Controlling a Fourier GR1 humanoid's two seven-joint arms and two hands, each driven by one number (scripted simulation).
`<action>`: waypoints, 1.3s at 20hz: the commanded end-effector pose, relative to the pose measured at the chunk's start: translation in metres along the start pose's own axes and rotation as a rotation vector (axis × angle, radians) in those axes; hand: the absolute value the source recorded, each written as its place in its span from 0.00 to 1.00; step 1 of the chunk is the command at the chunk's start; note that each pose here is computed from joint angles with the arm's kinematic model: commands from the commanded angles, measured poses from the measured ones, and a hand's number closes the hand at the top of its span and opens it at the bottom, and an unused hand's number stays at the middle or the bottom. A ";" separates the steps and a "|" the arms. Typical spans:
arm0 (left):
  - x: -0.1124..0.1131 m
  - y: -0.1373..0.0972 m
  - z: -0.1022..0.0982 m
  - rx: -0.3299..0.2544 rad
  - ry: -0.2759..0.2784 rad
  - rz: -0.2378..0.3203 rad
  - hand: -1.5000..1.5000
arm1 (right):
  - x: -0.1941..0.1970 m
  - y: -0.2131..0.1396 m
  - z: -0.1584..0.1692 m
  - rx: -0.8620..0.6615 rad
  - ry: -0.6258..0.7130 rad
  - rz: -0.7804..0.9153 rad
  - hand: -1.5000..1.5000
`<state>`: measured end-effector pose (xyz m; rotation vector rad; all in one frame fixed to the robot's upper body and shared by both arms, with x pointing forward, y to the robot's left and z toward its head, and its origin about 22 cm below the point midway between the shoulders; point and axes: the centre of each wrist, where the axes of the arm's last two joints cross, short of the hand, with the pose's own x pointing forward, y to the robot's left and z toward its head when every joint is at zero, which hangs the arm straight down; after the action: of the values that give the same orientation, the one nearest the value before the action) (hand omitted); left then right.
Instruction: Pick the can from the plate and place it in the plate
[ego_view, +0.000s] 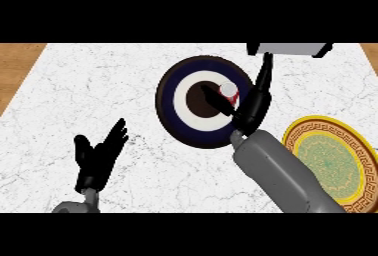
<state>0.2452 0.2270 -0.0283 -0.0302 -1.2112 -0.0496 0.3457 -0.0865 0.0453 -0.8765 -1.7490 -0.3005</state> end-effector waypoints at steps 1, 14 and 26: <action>0.002 0.004 -0.004 0.018 -0.001 0.023 0.50 | 0.002 -0.026 0.030 0.014 0.051 -0.132 0.00; 0.011 0.008 -0.001 0.023 0.000 0.014 0.50 | -0.019 -0.101 0.080 0.293 0.011 -0.123 0.00; -0.001 0.013 0.011 0.043 0.015 0.028 0.50 | -0.081 -0.143 0.098 0.371 0.023 -0.110 0.00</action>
<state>0.2333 0.2409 -0.0332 -0.0062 -1.1975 -0.0098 0.1904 -0.1370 -0.0192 -0.5485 -1.7576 -0.0526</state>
